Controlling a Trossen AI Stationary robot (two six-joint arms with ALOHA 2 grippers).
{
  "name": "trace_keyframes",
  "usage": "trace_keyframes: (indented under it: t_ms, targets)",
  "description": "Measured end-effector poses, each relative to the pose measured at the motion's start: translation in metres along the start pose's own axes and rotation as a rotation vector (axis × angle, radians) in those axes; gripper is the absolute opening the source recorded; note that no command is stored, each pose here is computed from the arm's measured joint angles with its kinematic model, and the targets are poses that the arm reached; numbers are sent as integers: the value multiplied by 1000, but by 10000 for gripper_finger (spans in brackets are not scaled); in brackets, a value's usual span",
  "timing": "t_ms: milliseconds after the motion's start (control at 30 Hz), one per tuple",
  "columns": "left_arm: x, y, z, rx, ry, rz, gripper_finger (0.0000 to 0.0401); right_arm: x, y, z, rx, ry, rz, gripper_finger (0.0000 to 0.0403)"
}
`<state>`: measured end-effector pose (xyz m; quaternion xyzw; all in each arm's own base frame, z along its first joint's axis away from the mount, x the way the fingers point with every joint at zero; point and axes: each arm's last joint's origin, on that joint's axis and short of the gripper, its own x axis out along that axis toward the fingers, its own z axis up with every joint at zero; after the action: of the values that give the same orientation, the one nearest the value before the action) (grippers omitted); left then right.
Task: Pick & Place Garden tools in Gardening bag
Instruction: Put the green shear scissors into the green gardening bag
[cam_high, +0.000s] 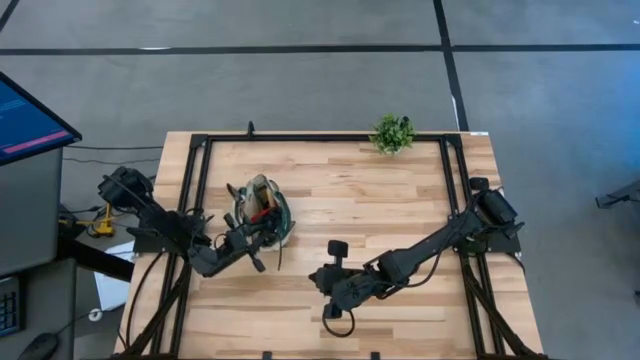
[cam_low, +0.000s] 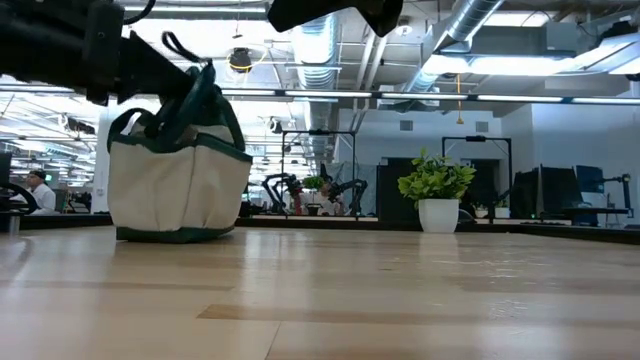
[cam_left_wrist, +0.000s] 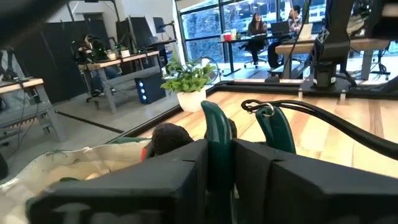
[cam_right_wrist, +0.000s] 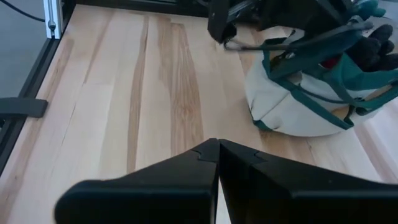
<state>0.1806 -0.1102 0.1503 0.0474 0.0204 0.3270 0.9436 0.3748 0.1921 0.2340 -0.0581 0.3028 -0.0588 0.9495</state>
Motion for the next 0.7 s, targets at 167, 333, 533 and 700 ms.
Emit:
trace_keyframes:
  t_ms: [167,333,533,700]
  targets:
    - [-1,6,14,-37,-17,3,102,0,0,0,3,-3,4,0]
    - [-2,13,29,-73,-36,4,124,0,1,0,4,-5,7,0]
    - [-5,20,48,-168,-96,-138,117,-1,5,8,-19,-56,125,0]
    - [-11,26,63,-206,-157,-258,79,10,13,5,-47,-85,195,0]
